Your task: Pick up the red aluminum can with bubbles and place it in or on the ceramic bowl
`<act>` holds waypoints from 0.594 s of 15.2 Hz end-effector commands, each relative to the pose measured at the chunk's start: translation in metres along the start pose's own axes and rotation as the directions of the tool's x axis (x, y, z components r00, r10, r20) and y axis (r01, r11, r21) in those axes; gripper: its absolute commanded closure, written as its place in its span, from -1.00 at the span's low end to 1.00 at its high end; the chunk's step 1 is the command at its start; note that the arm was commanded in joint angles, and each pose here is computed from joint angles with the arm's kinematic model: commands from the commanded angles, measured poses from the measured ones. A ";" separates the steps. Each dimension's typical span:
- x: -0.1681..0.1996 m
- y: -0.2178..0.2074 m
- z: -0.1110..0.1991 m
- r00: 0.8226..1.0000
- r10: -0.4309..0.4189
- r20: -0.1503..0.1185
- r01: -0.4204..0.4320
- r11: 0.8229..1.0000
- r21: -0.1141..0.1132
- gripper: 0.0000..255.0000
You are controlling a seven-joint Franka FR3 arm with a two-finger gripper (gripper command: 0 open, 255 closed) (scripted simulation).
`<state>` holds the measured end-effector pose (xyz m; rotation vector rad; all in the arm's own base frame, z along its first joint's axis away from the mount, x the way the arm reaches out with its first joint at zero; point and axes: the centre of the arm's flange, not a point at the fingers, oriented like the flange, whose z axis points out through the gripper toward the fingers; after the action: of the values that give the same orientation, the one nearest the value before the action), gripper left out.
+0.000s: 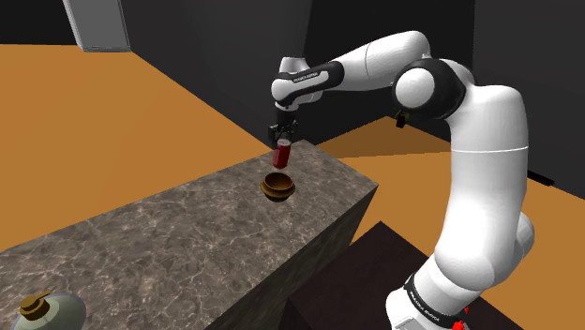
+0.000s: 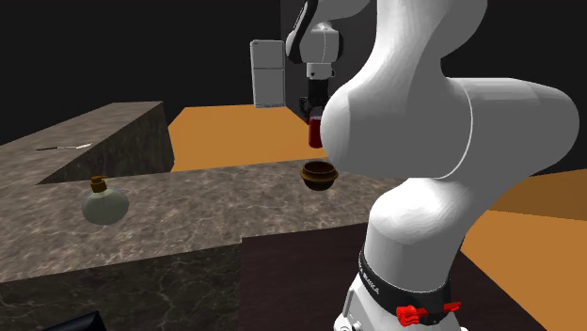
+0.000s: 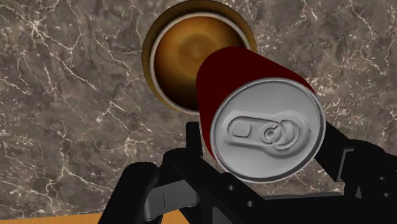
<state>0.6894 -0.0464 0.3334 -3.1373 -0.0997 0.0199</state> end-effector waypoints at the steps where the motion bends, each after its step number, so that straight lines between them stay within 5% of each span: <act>1: 0.007 0.019 0.004 1.000 -0.001 0.000 0.001 1.000 0.000 1.00; 9: 0.008 0.019 0.046 1.000 -0.001 0.000 0.001 1.000 0.000 1.00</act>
<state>0.6974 -0.0645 0.2922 -3.1374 -0.1013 0.0210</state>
